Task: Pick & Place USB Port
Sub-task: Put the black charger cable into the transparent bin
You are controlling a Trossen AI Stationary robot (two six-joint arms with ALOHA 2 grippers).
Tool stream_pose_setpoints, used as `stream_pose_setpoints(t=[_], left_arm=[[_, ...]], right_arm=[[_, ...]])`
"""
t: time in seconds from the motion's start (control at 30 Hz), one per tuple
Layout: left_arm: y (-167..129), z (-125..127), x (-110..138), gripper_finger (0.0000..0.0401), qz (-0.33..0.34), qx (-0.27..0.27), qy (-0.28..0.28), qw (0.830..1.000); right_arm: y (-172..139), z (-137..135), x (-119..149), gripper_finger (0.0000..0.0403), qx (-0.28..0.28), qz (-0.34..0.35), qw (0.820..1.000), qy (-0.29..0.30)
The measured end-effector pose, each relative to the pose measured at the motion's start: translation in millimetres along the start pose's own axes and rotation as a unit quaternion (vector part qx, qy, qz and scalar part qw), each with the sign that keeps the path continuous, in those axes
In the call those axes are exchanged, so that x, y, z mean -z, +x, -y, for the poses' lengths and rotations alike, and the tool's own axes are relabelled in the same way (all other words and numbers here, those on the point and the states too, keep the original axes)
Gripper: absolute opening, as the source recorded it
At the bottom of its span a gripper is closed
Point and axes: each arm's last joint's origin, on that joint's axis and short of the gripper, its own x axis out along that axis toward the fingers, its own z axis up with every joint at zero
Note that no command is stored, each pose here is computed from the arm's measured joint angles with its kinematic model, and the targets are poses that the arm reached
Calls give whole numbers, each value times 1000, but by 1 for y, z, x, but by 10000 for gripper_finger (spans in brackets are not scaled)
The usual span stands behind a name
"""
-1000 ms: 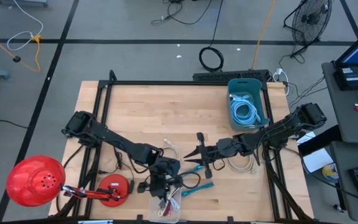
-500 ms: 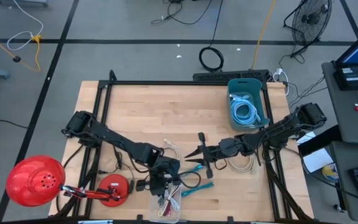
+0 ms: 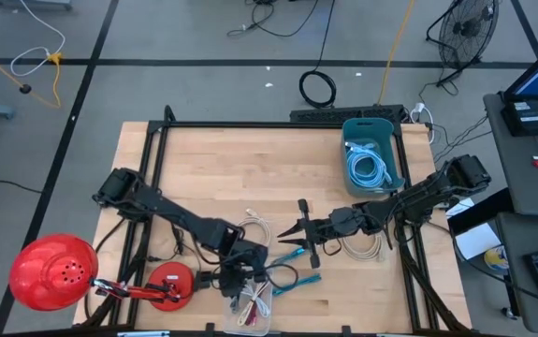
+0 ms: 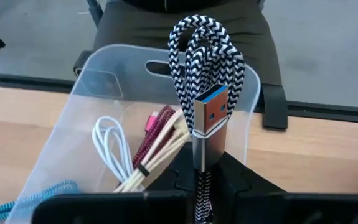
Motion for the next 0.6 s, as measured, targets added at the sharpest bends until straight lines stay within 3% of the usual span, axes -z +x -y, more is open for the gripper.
stream_pose_setpoints(t=[0.23, 0.6], left_arm=[[1, -4, -3, 64, -6, -32, -47, 998], [1, -4, -3, 70, -7, -35, -57, 998]], right_arm=[[0, 0, 0, 43, 0, 0, 1000, 0], [0, 0, 0, 43, 0, -1, 1000, 0]])
